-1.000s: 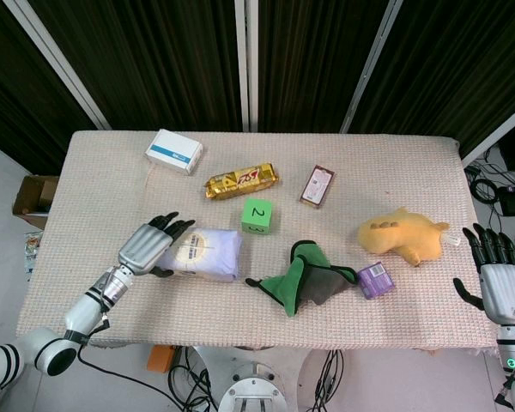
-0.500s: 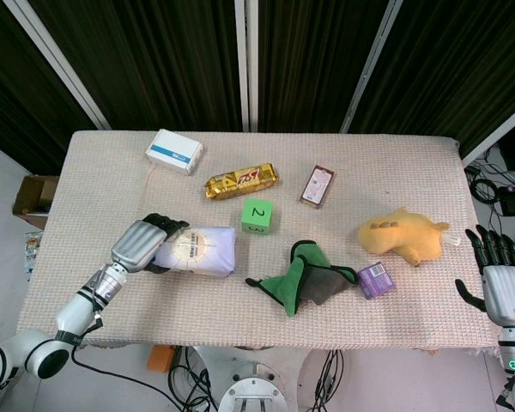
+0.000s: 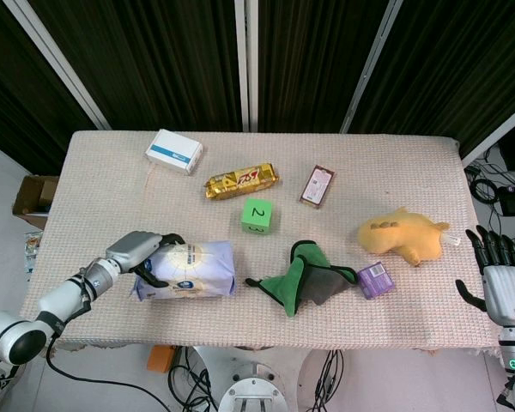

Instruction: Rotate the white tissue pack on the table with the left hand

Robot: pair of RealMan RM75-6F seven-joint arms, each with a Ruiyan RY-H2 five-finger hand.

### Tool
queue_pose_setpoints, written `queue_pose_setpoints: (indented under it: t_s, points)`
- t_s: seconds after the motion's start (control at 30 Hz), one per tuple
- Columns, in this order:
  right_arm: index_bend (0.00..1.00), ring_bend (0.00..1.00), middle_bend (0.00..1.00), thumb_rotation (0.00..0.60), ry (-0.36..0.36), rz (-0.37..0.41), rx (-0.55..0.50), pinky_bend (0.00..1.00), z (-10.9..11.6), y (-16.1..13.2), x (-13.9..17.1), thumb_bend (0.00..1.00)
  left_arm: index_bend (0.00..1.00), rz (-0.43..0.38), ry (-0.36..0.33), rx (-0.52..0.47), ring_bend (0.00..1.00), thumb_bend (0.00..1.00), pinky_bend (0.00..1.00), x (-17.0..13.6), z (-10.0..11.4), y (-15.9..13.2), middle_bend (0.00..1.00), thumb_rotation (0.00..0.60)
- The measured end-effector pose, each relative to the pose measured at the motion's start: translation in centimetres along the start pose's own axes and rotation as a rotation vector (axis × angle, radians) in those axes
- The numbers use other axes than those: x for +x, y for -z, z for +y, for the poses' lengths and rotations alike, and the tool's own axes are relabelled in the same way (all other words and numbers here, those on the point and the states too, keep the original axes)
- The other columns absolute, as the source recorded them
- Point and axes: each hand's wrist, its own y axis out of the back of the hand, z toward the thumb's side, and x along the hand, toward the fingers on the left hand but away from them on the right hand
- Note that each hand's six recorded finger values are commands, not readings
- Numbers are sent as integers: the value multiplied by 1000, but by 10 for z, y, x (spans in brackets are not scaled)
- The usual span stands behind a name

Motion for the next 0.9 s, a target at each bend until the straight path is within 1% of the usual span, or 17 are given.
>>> queue_pose_setpoints:
  t_s: [0.07,0.17,0.27,0.37,0.4,0.47,0.5,0.53,0.6,0.63,0.67,0.77,0.9]
  points:
    - [0,0,0,600,-1,-1,1,0,0,0,0,182,237,27,41,-97,460,375,445,2,1,4,866,600]
    - [0,0,0,600,-8,-1,3,0,-2,0,-1,182,234,66,97,-180,462,373,456,5,1,11,866,600]
    - [0,0,0,600,-17,2,5,0,-6,-2,-1,182,232,108,157,-228,462,372,457,8,1,18,846,600]
    - [0,0,0,600,-21,3,6,0,-9,-3,-2,182,226,152,201,-247,461,368,440,14,4,28,825,600]
    - [0,0,0,600,-20,4,7,0,-9,-4,-2,182,212,162,209,-250,455,360,427,17,6,30,795,600]
    - [0,0,0,600,-18,5,7,0,-9,-4,-2,183,162,167,213,-258,392,333,393,25,10,31,649,600]
    - [0,0,0,600,-14,6,8,0,-8,-4,-2,183,123,161,209,-261,310,313,364,28,11,30,490,600]
    - [0,0,0,600,-11,7,9,0,-8,-4,-3,183,84,153,202,-263,200,292,317,30,13,28,279,600]
    - [0,0,0,600,-5,7,11,0,-6,-4,-3,183,54,136,177,-257,91,264,253,32,16,26,66,600]
    - [0,0,0,600,-4,7,11,0,-6,-4,-3,183,43,127,159,-253,60,245,227,33,18,26,17,600]
    - [0,0,0,600,-4,7,11,0,-6,-4,-2,183,36,114,130,-250,44,230,215,34,21,25,4,600]
    - [0,0,0,600,-8,9,12,0,-7,-4,-2,184,12,86,47,-248,10,187,198,36,30,27,0,600]
    - [0,0,0,600,-12,14,11,0,-9,-6,-2,184,5,69,-31,-244,4,163,195,37,36,32,0,600]
